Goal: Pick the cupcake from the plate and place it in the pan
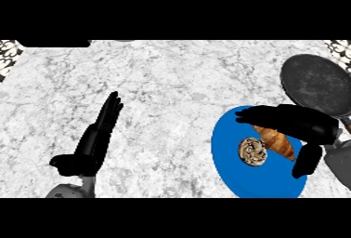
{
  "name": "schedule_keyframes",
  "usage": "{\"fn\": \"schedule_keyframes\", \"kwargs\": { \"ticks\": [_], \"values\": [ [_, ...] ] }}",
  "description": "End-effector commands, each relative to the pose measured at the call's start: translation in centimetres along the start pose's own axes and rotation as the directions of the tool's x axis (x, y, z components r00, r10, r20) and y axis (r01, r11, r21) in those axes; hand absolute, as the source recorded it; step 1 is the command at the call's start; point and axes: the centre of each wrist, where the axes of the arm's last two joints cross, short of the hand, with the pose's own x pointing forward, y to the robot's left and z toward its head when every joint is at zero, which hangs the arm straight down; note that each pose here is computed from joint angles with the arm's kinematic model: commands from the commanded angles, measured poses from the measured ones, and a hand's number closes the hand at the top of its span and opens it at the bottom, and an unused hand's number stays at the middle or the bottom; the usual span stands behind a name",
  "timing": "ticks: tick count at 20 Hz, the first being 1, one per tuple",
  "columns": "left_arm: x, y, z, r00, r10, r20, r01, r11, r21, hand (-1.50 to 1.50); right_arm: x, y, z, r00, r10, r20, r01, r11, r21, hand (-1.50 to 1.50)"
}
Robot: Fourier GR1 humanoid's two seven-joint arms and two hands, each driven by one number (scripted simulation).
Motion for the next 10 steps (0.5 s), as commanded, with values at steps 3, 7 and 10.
{"fn": "schedule_keyframes", "kwargs": {
  "ticks": [3,7,10],
  "values": [
    [0.0,-0.7,0.3,1.000,0.020,0.010,-0.020,1.000,0.008,0.00,0.3,2.7,-2.2,0.998,0.037,-0.046,-0.035,0.998,0.049,-1.50],
    [-0.6,-1.3,0.5,1.000,-0.009,0.016,0.008,1.000,0.023,0.00,-1.2,1.6,-0.2,0.998,0.041,-0.056,-0.037,0.997,0.069,-1.50],
    [0.1,-0.1,-1.0,1.000,0.008,0.007,-0.008,1.000,0.019,0.00,0.0,3.8,-3.4,0.997,0.027,-0.077,-0.024,0.999,0.045,-1.50]
  ]
}}
